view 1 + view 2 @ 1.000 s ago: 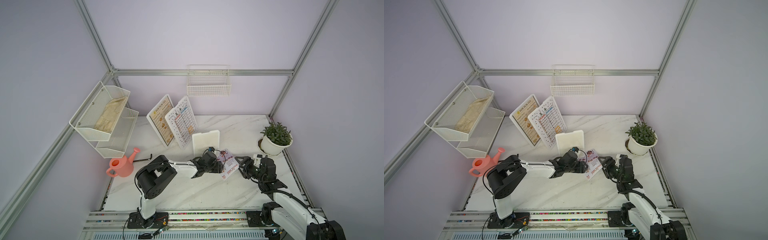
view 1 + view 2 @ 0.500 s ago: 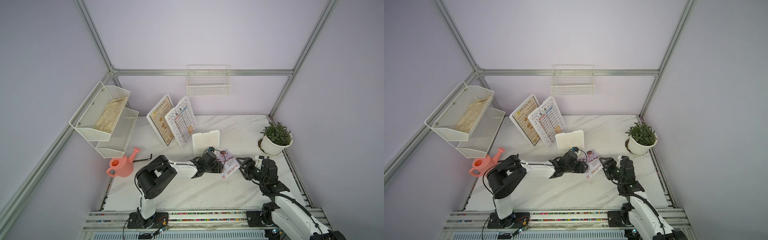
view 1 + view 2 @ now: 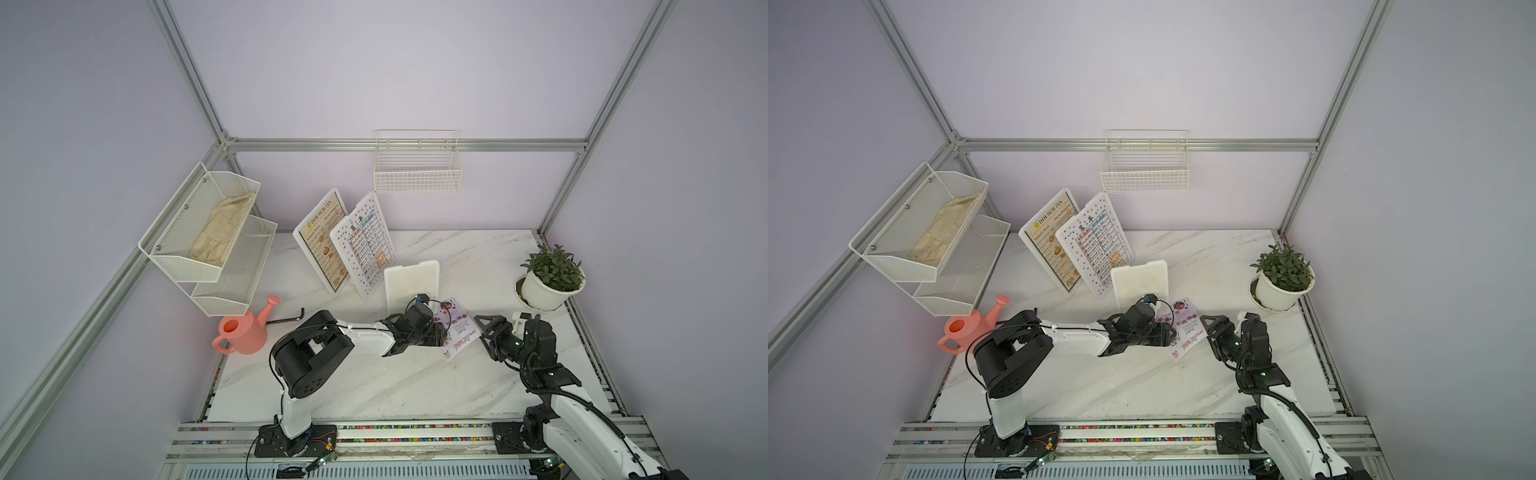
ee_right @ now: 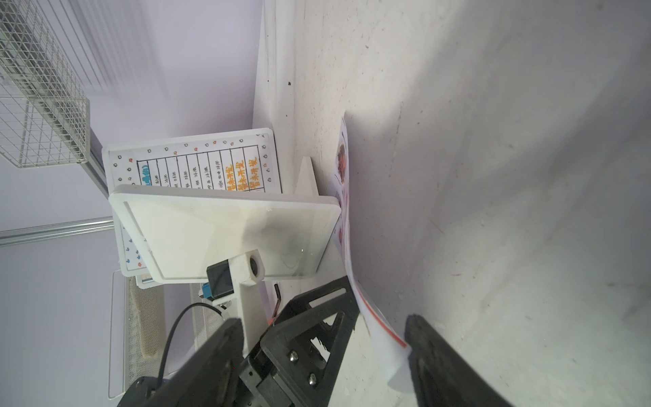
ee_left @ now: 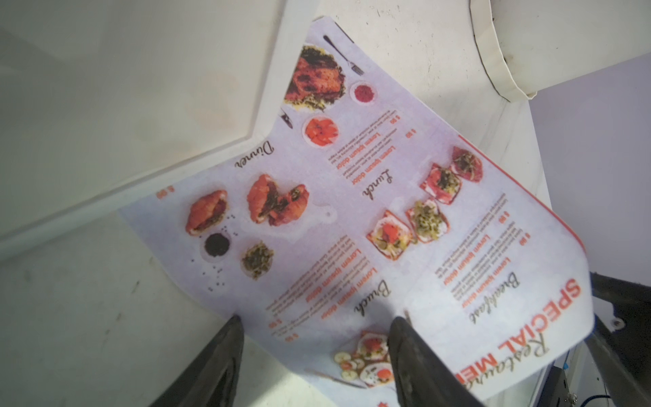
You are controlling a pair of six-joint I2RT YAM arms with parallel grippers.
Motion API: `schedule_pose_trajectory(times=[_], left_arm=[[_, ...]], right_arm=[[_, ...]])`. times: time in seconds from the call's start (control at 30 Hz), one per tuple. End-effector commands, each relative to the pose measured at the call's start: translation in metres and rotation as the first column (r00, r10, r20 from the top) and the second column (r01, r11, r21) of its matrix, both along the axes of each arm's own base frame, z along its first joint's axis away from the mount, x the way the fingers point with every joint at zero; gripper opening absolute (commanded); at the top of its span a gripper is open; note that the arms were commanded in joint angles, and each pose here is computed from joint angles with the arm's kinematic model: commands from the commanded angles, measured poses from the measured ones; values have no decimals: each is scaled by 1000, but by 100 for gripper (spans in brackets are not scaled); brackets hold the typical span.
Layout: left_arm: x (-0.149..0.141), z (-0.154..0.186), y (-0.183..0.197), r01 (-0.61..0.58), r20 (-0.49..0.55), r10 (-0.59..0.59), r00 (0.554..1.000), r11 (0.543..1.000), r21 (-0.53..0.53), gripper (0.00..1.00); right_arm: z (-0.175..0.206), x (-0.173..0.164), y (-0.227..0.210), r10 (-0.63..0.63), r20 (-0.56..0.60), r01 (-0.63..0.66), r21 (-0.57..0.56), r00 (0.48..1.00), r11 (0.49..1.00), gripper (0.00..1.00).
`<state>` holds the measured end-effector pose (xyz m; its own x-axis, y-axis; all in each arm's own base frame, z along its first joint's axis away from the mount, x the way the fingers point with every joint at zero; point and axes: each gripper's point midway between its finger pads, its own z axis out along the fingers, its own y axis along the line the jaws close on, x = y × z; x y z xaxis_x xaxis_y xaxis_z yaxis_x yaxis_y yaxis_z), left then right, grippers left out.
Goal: Insert the menus into the narrow rack
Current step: Pick up the menu from the center of the board.
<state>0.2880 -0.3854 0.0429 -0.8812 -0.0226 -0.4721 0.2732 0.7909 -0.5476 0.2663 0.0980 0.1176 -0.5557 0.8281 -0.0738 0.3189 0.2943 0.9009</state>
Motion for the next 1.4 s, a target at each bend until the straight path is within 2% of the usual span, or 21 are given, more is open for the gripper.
schedule_pose_trajectory(times=[0.0,0.7,1.37], left_arm=[[-29,-55,31,8,-146,15,989,988,152,66],[-29,-56,31,8,-147,15,989,988,153,66],[-30,-57,32,8,-151,16,988,988,155,67]], right_arm=[[7,4,-3,-22,12,22,-5,1000,1000,76],[23,14,-3,-25,62,25,-11,998,1000,76],[26,7,-7,-33,76,36,-30,997,999,74]])
